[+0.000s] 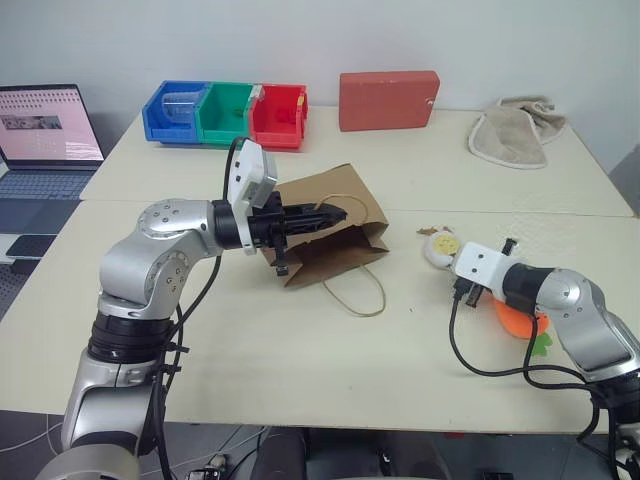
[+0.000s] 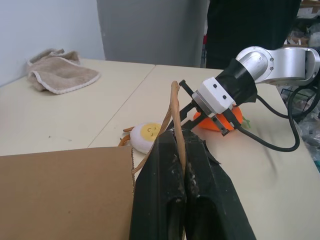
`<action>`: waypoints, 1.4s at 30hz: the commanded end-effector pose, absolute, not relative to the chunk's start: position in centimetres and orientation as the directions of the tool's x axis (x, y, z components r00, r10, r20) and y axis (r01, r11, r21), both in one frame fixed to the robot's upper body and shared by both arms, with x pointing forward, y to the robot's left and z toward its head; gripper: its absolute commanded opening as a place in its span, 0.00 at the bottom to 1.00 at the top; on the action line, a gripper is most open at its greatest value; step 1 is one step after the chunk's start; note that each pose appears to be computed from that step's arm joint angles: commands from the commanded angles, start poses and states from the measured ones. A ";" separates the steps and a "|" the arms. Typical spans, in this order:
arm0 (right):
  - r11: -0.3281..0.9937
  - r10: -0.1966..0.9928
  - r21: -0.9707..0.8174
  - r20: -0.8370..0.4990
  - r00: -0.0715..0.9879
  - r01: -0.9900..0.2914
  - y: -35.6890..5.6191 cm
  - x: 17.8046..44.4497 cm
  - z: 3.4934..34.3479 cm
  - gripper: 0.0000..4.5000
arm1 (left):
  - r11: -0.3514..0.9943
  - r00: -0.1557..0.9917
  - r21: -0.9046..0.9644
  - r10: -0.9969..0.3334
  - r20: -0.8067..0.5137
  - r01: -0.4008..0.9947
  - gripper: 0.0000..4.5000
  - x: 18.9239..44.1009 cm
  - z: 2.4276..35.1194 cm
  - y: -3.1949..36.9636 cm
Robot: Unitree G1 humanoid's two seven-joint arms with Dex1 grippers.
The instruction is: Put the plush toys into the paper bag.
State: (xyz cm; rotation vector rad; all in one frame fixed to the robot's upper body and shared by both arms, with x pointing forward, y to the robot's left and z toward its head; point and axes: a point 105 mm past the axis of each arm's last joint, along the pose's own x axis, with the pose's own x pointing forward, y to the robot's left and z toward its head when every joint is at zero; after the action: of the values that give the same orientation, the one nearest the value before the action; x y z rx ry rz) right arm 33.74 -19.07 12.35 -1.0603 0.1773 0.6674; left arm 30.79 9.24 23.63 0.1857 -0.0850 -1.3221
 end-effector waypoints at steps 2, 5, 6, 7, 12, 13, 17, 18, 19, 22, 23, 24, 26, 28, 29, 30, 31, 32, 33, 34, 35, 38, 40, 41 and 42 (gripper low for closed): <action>0.244 0.500 -0.776 -0.413 0.761 -0.581 -18.3 33.3 15.1 0.01 | 0.216 0.226 0.206 -0.974 -0.025 0.954 0.00 30.5 24.4 9.3; 0.135 0.639 -0.731 -0.452 0.623 -0.669 -16.5 30.8 17.4 0.01 | 0.219 0.228 0.193 -0.973 -0.024 0.956 0.00 30.7 24.4 9.4; 0.078 0.693 -0.698 -0.475 0.542 -0.712 -15.6 29.3 18.0 0.01 | 0.219 0.227 0.192 -0.974 -0.022 0.957 0.00 30.8 24.4 9.4; 0.026 0.738 -0.663 -0.492 0.461 -0.749 -14.6 27.9 18.4 0.01 | 0.217 0.225 0.193 -0.974 -0.021 0.957 0.00 30.8 24.4 9.3; -0.029 0.845 -0.603 -0.441 0.302 -0.797 -10.8 25.4 19.2 0.01 | 0.186 0.192 0.195 -0.981 -0.010 0.963 0.00 30.6 24.9 9.0; -0.012 0.853 -0.615 -0.418 0.313 -0.788 -10.0 25.8 19.2 0.01 | 0.181 0.186 0.197 -0.982 -0.006 0.964 0.00 30.6 25.1 8.8; 0.036 0.840 -0.672 -0.380 0.387 -0.739 -8.4 28.1 18.5 0.01 | 0.171 0.175 0.200 -0.985 0.000 0.965 0.00 30.4 25.4 8.7; 0.080 0.830 -0.697 -0.349 0.435 -0.712 -7.9 29.3 18.4 0.01 | 0.165 0.170 0.201 -0.985 -0.005 0.966 0.00 30.3 25.4 8.7; 0.098 0.825 -0.714 -0.331 0.458 -0.693 -7.2 30.1 18.4 0.01 | 0.161 0.167 0.205 -0.986 -0.013 0.965 0.00 30.1 25.4 8.7; 0.157 0.809 -0.740 -0.284 0.515 -0.654 -5.7 31.7 18.2 0.01 | 0.154 0.161 0.205 -0.987 -0.017 0.966 0.00 29.8 25.4 8.7; 0.171 0.797 -0.746 -0.279 0.535 -0.643 -5.4 32.2 18.0 0.01 | 0.153 0.160 0.205 -0.987 -0.017 0.967 0.00 29.8 25.4 8.7; 0.172 0.790 -0.757 -0.277 0.547 -0.631 -4.9 32.6 17.6 0.01 | 0.153 0.160 0.204 -0.987 -0.018 0.967 0.00 29.8 25.4 8.7; 0.193 0.787 -0.763 -0.254 0.562 -0.616 -3.7 33.1 17.2 0.01 | 0.154 0.161 0.200 -0.987 -0.016 0.968 0.00 29.8 25.4 8.6; 0.227 0.784 -0.758 -0.230 0.577 -0.612 -2.6 33.4 17.0 0.01 | 0.154 0.161 0.197 -0.987 -0.017 0.968 0.00 29.8 25.3 8.5; 0.240 0.775 -0.757 -0.227 0.589 -0.608 -2.3 33.7 16.7 0.01 | 0.155 0.161 0.195 -0.987 -0.016 0.968 0.00 29.8 25.3 8.5; 0.245 0.769 -0.757 -0.228 0.597 -0.605 -2.2 33.8 16.5 0.01 | 0.155 0.162 0.194 -0.987 -0.016 0.969 0.00 29.8 25.3 8.5; 0.245 0.761 -0.770 -0.224 0.609 -0.589 -2.1 34.1 16.4 0.01 | 0.159 0.164 0.193 -0.986 -0.012 0.968 0.00 29.9 25.4 8.6; 0.263 0.754 -0.772 -0.210 0.623 -0.578 -2.2 34.4 16.5 0.01 | 0.161 0.166 0.192 -0.986 -0.009 0.968 0.00 29.9 25.4 8.6; 0.276 0.749 -0.773 -0.199 0.632 -0.571 -2.2 34.5 16.6 0.01 | 0.162 0.167 0.193 -0.986 -0.008 0.968 0.00 30.0 25.5 8.6; 0.298 0.747 -0.767 -0.184 0.638 -0.569 -2.1 34.7 16.8 0.01 | 0.164 0.168 0.192 -0.986 -0.007 0.968 0.00 30.0 25.5 8.6; 0.312 0.747 -0.761 -0.174 0.642 -0.569 -2.0 34.7 17.0 0.12 | 0.164 0.169 0.192 -0.986 -0.007 0.967 0.00 30.1 25.5 8.6; 0.335 0.744 -0.750 -0.161 0.648 -0.570 -2.1 34.7 17.2 0.33 | 0.170 0.173 0.190 -0.985 -0.001 0.967 0.00 30.1 25.5 8.5; 0.345 0.741 -0.748 -0.153 0.653 -0.567 -2.2 34.5 17.4 0.50 | 0.172 0.174 0.188 -0.985 0.002 0.967 0.00 30.2 25.5 8.5; 0.352 0.740 -0.744 -0.151 0.656 -0.568 -2.2 34.5 17.5 0.57 | 0.173 0.176 0.189 -0.984 0.002 0.967 0.00 30.2 25.4 8.5; 0.354 0.737 -0.742 -0.153 0.658 -0.569 -2.3 34.4 17.4 0.65 | 0.175 0.177 0.187 -0.984 0.004 0.967 0.00 30.2 25.4 8.4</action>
State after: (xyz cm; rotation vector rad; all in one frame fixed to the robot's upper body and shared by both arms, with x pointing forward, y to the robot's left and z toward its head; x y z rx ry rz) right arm 34.75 -2.31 15.76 -0.8765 -0.1626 0.8770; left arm 30.42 8.49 24.39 0.1460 -0.0881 -1.3837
